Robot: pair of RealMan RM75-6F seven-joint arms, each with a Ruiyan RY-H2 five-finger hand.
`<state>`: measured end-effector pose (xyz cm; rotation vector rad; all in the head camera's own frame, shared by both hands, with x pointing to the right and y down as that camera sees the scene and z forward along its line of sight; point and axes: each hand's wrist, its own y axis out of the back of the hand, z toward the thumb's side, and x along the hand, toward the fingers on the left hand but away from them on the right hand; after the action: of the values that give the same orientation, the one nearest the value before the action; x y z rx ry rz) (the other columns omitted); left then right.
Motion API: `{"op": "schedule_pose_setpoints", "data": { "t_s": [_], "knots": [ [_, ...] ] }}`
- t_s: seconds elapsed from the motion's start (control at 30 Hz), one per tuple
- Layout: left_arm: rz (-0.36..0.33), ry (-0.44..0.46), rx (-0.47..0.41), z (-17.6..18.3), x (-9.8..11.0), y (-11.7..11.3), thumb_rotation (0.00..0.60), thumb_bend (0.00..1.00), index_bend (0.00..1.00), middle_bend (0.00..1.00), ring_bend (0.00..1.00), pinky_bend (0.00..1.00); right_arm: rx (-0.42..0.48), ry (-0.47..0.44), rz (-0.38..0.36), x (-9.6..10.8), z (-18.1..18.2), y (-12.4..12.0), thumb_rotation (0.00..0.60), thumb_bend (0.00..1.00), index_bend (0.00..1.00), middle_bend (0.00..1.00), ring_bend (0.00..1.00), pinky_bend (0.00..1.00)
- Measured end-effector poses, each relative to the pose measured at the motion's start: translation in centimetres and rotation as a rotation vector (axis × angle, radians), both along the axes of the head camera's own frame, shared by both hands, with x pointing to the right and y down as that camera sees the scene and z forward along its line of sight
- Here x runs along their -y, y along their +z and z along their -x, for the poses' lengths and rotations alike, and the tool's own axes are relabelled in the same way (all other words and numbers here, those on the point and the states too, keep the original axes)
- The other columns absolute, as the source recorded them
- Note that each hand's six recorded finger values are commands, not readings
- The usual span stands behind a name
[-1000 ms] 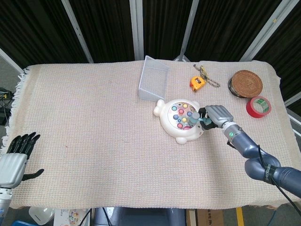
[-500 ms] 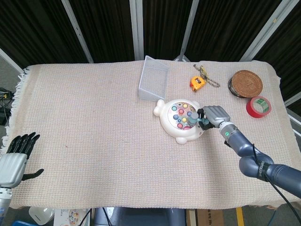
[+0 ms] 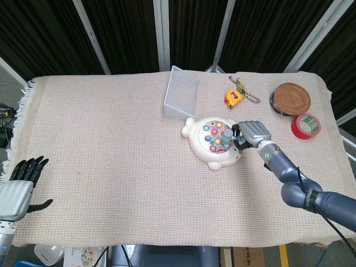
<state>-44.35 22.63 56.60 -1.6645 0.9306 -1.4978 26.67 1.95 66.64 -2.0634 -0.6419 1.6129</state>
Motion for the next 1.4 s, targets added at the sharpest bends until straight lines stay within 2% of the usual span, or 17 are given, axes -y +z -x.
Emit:
{"op": "schedule_pose_setpoints", "data": {
  "t_s": [0.53,0.97,1.17,1.4],
  "knots": [
    [0.013,-0.013,0.002,0.4,-0.1,0.4,0.600,0.05,0.00,0.00,0.00,0.00,-0.056,-0.008,0.014,0.1,0.7,1.7,0.600,0.81,0.85,0.73,0.55,0.30],
    [-0.001,-0.006,-0.011,0.4,0.0,0.2,0.600,0.05,0.00,0.00,0.00,0.00,-0.050,0.016,-0.033,0.1,-0.5,-1.4,0.600,0.81,0.84,0.73,0.55,0.30],
    [-0.007,-0.006,-0.009,0.5,0.0,-0.1,0.600,0.05,0.00,0.00,0.00,0.00,-0.051,0.036,-0.028,-1.4,-2.5,-1.9,0.600,0.81,0.84,0.73,0.55,0.30],
    [-0.011,-0.003,-0.006,0.3,-0.1,-0.4,0.600,0.05,0.00,0.00,0.00,0.00,-0.045,0.080,0.007,-4.6,-6.1,-0.8,0.600,0.81,0.85,0.73,0.55,0.30]
  ]
}}
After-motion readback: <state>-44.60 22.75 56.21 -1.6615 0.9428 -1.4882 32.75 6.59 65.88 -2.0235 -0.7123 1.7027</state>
